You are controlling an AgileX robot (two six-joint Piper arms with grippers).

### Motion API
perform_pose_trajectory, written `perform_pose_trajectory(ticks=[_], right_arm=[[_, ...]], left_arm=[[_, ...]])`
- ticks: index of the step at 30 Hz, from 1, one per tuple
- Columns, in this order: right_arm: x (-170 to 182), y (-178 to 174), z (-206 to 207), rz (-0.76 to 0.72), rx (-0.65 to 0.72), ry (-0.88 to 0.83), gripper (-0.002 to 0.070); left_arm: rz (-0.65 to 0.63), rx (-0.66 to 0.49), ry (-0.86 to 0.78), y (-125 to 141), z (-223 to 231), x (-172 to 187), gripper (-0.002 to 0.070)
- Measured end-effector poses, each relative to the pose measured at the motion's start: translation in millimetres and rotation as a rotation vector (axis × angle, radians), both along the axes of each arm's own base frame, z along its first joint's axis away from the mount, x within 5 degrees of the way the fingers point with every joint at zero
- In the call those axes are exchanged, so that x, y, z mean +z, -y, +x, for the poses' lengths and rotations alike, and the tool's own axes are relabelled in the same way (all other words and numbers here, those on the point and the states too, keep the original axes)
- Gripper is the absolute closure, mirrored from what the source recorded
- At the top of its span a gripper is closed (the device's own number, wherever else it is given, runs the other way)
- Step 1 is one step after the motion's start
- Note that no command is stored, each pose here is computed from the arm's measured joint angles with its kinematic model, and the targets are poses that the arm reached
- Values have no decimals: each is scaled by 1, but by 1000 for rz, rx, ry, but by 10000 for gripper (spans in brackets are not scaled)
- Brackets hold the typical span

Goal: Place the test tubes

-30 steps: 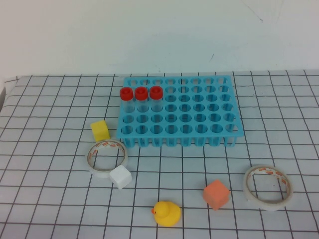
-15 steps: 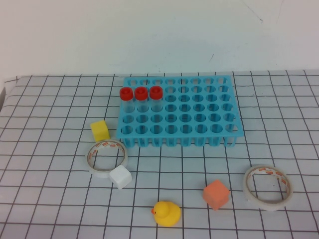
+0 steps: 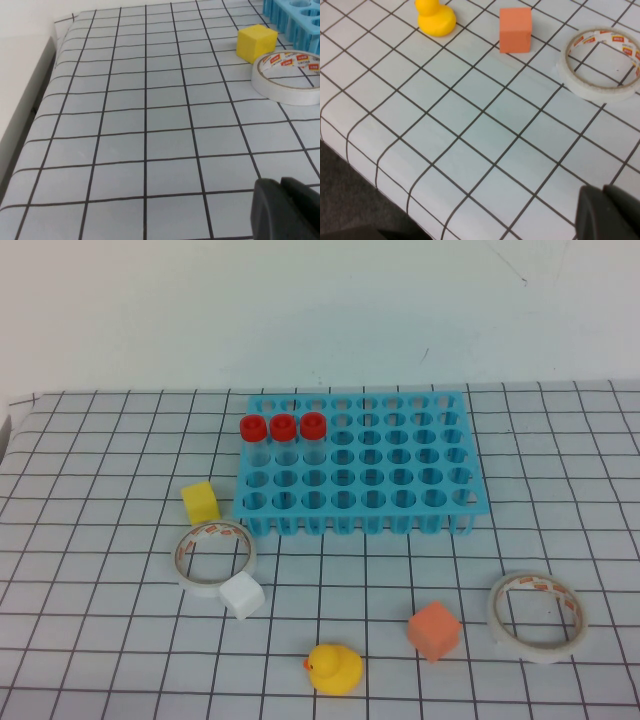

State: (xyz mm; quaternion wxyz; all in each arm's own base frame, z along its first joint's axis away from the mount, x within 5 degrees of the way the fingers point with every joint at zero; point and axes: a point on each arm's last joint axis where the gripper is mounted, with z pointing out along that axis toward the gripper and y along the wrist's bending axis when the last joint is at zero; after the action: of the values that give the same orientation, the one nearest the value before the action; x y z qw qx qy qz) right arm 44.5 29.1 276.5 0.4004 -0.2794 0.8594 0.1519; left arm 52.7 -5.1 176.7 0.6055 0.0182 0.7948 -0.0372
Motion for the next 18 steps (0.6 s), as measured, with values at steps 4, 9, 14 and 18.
perform_pose_trajectory(ticks=[4,9,14,18], right_arm=[[0,0,0,0,0,0,678],[0,0,0,0,0,0,678],[0,1,1,-42,22,38,678],[-4,10,9,-222,-1,167,678]], left_arm=[[0,0,0,0,0,0,676],[0,0,0,0,0,0,676],[0,0,0,0,0,0,676],[2,0,1,0,0,0,676]])
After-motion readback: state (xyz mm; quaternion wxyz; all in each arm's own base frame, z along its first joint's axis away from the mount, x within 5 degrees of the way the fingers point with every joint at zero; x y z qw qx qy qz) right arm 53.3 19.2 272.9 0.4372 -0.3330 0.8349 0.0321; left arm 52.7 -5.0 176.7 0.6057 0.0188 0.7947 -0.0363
